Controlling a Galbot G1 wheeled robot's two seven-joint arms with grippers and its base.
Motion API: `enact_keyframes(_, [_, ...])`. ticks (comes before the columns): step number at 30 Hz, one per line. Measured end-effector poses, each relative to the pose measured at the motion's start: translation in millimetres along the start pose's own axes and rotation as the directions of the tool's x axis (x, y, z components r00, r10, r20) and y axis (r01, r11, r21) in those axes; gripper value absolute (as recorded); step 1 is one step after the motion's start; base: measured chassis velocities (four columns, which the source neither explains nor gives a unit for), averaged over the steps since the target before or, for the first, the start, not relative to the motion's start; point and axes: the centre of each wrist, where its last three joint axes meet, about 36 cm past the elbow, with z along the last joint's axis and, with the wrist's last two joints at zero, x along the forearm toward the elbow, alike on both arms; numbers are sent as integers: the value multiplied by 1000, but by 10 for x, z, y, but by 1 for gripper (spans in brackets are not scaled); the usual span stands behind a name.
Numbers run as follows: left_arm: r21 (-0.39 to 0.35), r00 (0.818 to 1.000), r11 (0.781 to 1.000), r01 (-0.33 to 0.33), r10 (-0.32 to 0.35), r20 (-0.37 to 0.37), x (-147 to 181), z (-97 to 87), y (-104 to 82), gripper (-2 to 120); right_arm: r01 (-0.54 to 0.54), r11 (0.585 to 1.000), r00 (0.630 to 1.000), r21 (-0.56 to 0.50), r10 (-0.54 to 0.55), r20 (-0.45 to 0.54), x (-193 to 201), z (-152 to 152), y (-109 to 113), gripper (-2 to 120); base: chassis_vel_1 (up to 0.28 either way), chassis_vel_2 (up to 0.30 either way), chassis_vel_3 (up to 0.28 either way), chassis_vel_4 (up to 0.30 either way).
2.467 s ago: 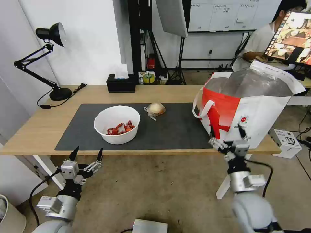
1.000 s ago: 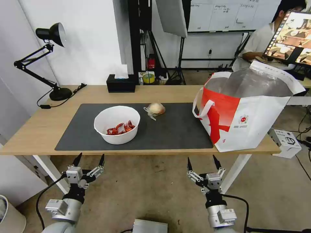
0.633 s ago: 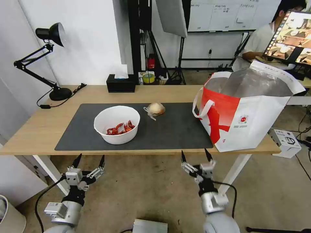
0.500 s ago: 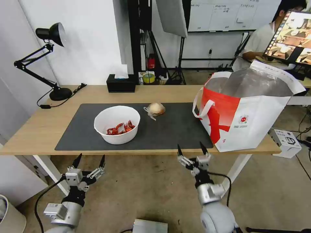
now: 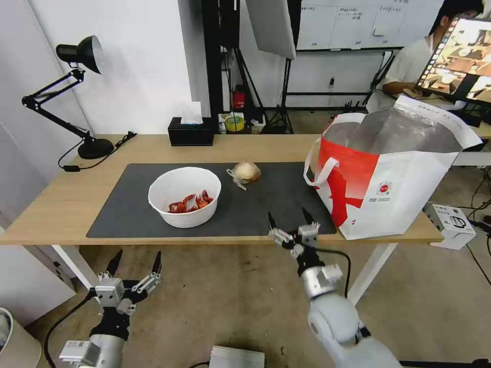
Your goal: Pick up the trash from the table and place it into the takeout bag.
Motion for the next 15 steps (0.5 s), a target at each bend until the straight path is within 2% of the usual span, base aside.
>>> enact_keyframes(5, [-5,1000,1000,-10,10,-4,-19,2,11,100,11,1000,1000,0,-11,-12,-483,-9,-25,100,0,0,0,0])
enact_keyframes(11, [-5,1000,1000,-11,11,-15,-82,34,35,100,23,1000,999,-6,-23,-34,-920,52,60,100,0,0,0,0])
enact_keyframes(13, [-1,1000,1000,-10,10,-22,-115,69,44,100,25,1000,999,2,-25,-30,-1201,4,92,100,0,0,0,0])
enact_keyframes(15, [-1,1000,1000,-9,9,-24,-124,80,47,100,25,1000,999,4,-25,-29,-1281,-16,101,100,0,0,0,0])
